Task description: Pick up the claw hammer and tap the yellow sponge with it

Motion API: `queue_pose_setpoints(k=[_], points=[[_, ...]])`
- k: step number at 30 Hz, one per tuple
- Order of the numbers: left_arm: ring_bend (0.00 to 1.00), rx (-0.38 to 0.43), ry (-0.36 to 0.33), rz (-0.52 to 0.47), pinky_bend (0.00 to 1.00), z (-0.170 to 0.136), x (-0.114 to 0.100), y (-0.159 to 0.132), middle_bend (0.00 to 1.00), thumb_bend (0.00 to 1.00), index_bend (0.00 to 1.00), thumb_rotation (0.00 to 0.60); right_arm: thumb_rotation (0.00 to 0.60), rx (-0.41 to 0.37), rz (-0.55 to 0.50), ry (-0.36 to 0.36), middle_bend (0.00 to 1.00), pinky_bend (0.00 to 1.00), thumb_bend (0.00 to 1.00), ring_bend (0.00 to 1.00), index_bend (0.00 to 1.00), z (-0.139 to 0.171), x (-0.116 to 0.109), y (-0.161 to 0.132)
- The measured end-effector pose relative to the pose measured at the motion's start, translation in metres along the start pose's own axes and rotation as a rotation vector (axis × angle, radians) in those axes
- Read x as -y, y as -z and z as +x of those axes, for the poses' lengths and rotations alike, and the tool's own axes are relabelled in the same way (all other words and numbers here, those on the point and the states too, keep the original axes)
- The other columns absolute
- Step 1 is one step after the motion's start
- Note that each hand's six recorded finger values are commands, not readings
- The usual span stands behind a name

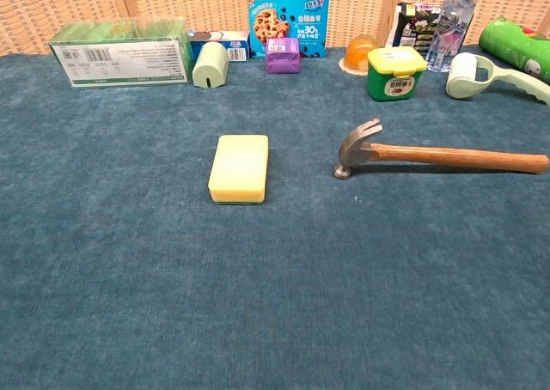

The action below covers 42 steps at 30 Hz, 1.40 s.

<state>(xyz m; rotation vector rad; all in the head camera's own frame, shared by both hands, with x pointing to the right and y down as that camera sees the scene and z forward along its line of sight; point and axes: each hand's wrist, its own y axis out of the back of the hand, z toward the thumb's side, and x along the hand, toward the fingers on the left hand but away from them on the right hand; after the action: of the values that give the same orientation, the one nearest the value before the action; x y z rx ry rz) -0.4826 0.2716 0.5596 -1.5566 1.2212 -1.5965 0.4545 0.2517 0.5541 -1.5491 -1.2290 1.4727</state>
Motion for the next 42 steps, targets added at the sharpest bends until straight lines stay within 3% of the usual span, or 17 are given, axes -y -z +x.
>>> queue_pose_setpoints(k=[23, 32, 42], points=[[0.08, 0.023, -0.01, -0.005, 0.09, 0.001, -0.003, -0.003, 0.16, 0.2, 0.15, 0.6, 0.6, -0.034, -0.038, 0.016, 0.39, 0.37, 0.34, 0.39, 0.32, -0.002, -0.006, -0.006], [0.08, 0.04, 0.008, 0.003, 0.09, 0.009, 0.0, -0.008, 0.16, 0.2, 0.15, 0.6, 0.6, -0.149, -0.138, -0.05, 0.41, 0.39, 0.34, 0.41, 0.3, -0.043, 0.004, -0.045], [0.08, 0.025, 0.039, 0.012, 0.09, 0.023, 0.007, -0.001, 0.16, 0.2, 0.15, 0.6, 0.6, -0.264, -0.122, -0.226, 0.35, 0.35, 0.34, 0.32, 0.2, -0.1, 0.045, -0.117]])
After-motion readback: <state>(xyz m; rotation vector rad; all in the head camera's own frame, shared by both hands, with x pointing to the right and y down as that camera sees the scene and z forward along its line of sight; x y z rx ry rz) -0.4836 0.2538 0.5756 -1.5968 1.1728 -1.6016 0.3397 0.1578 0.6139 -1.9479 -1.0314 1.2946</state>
